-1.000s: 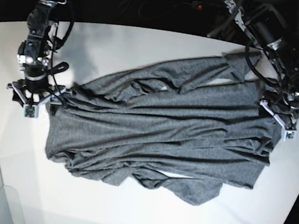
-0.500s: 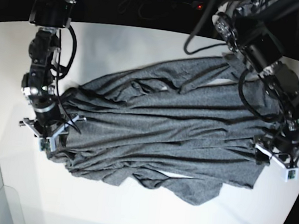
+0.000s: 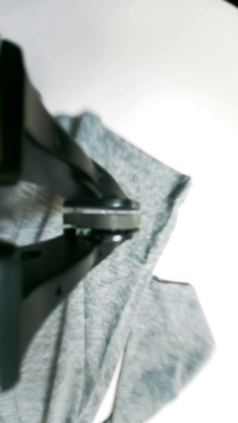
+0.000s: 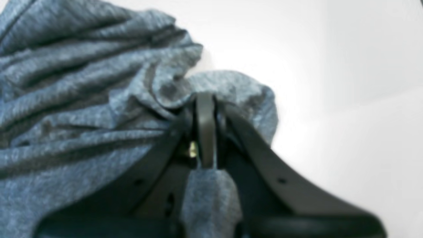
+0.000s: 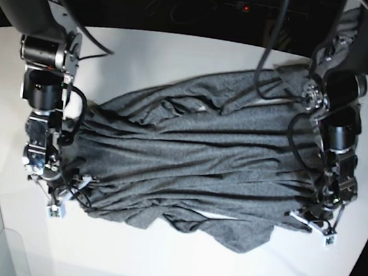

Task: Layout the t-shirt on the table in an organized manner, then fold the t-shirt properly
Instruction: 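Slide both grippers along the shirt's sides toward the hem, then release the shirt and raise both grippers toward the collar edge, then grasp the collar-side corner with the left gripper, right gripper holding its corner, then pull the held corner with the left gripper away from the right gripper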

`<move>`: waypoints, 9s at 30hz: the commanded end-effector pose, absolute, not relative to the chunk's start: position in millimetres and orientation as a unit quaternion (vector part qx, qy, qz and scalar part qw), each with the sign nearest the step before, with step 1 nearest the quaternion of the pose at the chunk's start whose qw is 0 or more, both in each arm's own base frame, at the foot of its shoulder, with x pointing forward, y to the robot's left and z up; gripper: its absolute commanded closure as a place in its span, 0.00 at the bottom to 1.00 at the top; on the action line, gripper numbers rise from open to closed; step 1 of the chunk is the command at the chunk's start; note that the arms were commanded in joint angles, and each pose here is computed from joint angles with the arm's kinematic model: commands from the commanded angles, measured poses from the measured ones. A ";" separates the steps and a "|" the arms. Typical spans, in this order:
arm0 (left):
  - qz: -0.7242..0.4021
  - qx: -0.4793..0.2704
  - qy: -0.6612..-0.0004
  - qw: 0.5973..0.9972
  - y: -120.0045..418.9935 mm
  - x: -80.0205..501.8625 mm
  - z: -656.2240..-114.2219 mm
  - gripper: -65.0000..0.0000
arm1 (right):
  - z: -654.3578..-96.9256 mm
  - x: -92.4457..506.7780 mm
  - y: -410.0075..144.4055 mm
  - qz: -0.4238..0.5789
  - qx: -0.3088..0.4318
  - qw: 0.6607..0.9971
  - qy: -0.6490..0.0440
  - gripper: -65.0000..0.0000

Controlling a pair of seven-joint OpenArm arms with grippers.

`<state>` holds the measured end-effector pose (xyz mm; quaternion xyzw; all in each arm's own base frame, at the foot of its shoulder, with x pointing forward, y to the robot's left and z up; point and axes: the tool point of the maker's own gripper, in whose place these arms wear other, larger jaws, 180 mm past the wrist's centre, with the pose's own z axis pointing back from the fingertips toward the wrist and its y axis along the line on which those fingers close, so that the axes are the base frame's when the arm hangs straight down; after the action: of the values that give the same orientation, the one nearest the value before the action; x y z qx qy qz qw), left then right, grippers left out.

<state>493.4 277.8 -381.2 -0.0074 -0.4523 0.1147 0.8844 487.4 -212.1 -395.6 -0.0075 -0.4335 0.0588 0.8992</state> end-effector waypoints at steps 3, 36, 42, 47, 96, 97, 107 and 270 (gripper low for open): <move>0.128 -0.010 -0.495 0.859 275.7 520.3 -360.6 0.97 | -369.3 507.4 -210.2 0.057 -0.004 0.876 -0.479 1.00; 0.153 -0.006 -0.527 0.836 254.9 537.4 -349.6 0.96 | -387.6 469.1 -327.3 -0.039 -0.167 0.835 -0.523 1.00; 0.151 -0.015 -0.524 0.838 241.0 538.9 -353.0 0.96 | -337.5 453.8 -308.3 -0.027 -0.172 0.776 -0.607 1.00; 0.152 -0.022 -0.527 0.836 236.9 541.0 -349.8 0.96 | -316.4 434.8 -275.9 -0.015 -0.160 0.755 -0.636 1.00; 0.104 -0.032 -0.427 0.898 253.3 302.6 -386.8 0.97 | -398.6 248.2 -228.3 -0.010 -0.108 0.863 -0.494 1.00; 0.100 -0.032 -0.438 0.893 251.3 305.8 -378.5 0.97 | -393.9 247.9 -228.3 -0.008 -0.109 0.860 -0.498 1.00; 0.056 -0.038 -0.485 0.872 218.1 292.2 -311.7 0.96 | -388.2 248.7 -228.8 -0.007 -0.112 0.857 -0.503 1.00; 0.301 -0.049 -0.416 0.857 306.7 212.1 -326.7 1.00 | -438.4 274.8 -254.4 -0.058 -0.107 0.878 -0.463 1.00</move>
<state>207.1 302.7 -337.6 -0.0533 -0.3961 0.3049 0.8645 279.8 -251.7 -433.5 -0.1025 -0.4803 -0.0583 0.8692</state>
